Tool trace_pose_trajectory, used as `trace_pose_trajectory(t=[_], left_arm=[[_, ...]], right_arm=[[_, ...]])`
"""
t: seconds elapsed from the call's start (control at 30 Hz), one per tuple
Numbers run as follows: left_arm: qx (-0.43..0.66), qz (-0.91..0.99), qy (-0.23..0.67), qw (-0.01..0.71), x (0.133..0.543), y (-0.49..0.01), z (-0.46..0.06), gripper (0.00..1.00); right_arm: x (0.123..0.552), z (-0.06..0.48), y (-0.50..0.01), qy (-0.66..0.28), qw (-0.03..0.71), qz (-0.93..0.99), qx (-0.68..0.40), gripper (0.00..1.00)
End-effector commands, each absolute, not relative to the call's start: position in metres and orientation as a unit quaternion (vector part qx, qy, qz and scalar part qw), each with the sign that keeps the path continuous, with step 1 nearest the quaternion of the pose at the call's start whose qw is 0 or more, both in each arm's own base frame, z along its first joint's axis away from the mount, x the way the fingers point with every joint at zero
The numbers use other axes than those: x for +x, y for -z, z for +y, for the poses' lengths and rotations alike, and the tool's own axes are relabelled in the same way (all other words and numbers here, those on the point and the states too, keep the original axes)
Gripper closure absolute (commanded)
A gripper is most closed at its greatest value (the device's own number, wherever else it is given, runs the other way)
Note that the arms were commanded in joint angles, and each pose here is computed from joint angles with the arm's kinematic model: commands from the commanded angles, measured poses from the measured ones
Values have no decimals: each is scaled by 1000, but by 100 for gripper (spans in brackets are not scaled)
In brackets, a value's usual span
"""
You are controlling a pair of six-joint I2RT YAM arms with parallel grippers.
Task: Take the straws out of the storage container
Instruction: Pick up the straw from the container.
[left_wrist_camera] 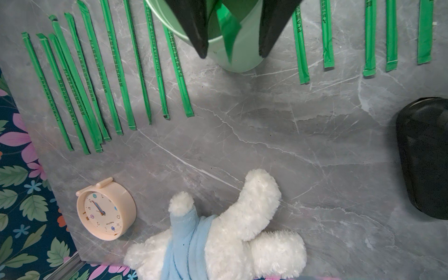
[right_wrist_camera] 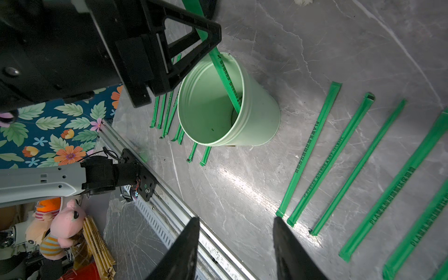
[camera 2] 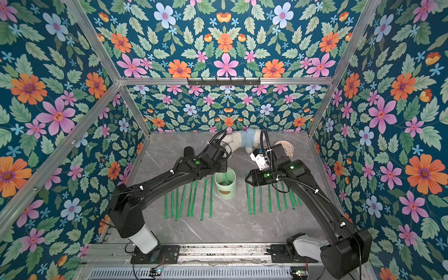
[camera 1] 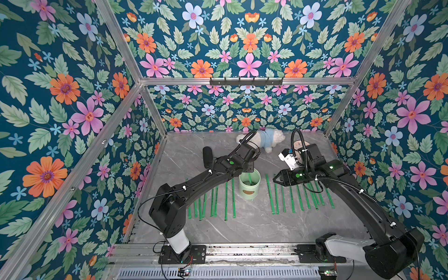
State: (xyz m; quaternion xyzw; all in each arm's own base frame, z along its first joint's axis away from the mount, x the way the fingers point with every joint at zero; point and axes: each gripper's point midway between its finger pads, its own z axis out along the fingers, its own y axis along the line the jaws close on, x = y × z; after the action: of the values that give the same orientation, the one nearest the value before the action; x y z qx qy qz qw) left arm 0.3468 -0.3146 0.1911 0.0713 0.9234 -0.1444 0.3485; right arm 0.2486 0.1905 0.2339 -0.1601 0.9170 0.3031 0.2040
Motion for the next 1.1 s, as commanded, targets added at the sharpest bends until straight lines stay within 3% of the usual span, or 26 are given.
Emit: trace_pose_trajectory(t=[0.0,0.5,1.07], left_arm=[[67,920,151,355,349,-195,-318,69],[72,919,156,354,350,-197,-322,89],[79,914,164,364,346,-220,-324,96]], right_arm=[[249,190,-236,-304,210,915,-160,49],[249,190,-236,-305,211,915,-160,49],[248,189,-238,-305,215,914,-159,49]])
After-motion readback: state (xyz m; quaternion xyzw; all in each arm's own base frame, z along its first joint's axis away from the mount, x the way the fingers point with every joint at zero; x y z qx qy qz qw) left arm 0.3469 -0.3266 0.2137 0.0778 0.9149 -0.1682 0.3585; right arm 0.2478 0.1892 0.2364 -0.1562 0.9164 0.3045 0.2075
